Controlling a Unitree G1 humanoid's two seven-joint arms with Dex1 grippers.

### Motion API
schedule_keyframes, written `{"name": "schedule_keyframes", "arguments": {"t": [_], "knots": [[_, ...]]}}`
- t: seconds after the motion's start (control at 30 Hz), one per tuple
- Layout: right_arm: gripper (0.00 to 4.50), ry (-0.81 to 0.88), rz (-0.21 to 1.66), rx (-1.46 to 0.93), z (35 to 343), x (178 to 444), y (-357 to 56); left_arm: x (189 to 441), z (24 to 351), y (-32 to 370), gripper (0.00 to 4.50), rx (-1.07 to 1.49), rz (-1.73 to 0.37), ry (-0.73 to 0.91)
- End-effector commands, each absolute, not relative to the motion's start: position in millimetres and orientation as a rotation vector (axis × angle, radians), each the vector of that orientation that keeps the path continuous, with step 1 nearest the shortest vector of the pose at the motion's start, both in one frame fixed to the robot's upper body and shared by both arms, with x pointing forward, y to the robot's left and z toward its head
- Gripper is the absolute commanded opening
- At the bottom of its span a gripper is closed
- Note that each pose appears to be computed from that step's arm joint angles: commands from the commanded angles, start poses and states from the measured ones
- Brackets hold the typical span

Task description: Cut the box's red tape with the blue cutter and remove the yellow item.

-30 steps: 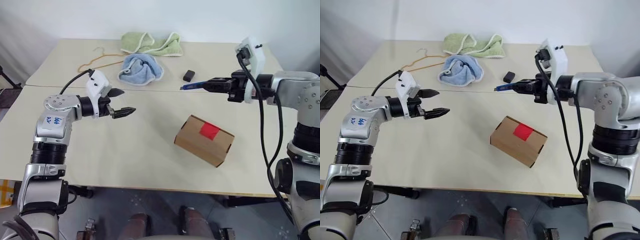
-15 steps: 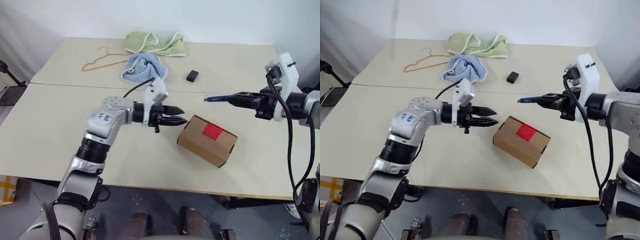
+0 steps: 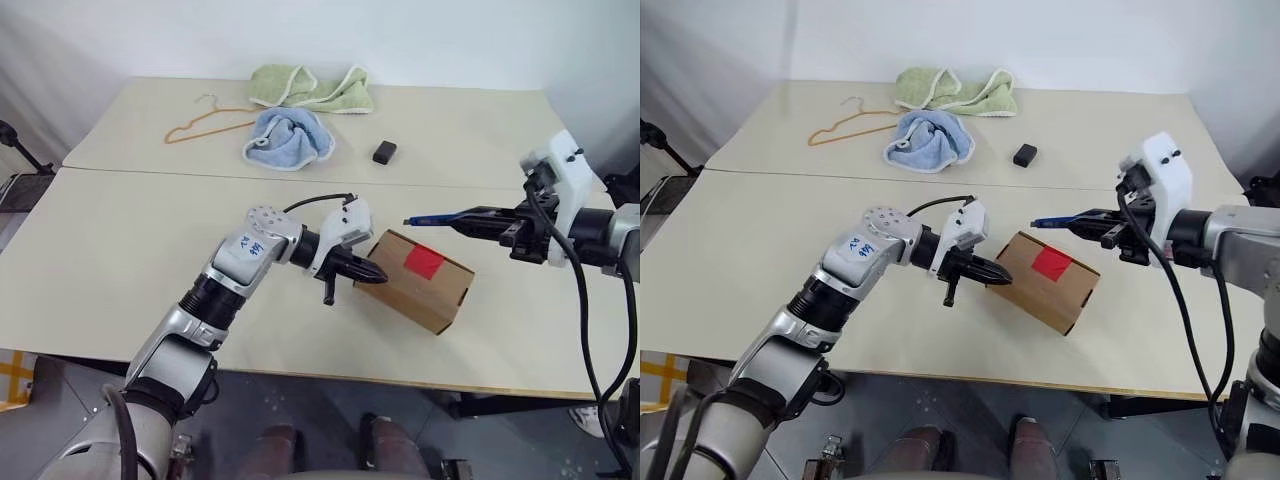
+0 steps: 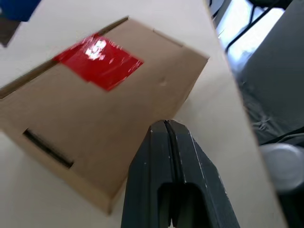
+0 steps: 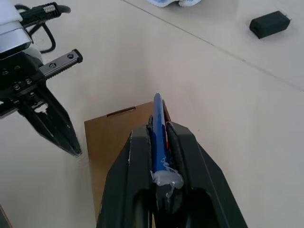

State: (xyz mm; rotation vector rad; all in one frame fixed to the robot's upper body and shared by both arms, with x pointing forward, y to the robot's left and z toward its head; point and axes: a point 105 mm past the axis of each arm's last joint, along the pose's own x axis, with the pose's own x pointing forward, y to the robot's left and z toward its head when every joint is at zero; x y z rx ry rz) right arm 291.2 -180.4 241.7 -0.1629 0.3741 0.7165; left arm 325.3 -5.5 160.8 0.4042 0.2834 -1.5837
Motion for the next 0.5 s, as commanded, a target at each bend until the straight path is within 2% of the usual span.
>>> {"name": "schedule_keyframes", "arguments": {"t": [0.03, 0.17, 0.5], "knots": [[0.17, 0.335, 0.721, -0.196, 246.7, 291.8, -178.5, 327.1, 164.8, -7.6, 0.0, 0.415, -1.577, 0.246], [0.17, 0.349, 0.718, -0.196, 239.9, 295.4, -180.7, 335.2, 161.7, -5.8, 0.0, 0.419, -1.531, 0.247], [0.17, 0.335, 0.686, -0.177, 236.5, 304.9, -190.0, 334.4, 161.3, -5.4, 0.0, 0.415, -1.537, 0.245]]}}
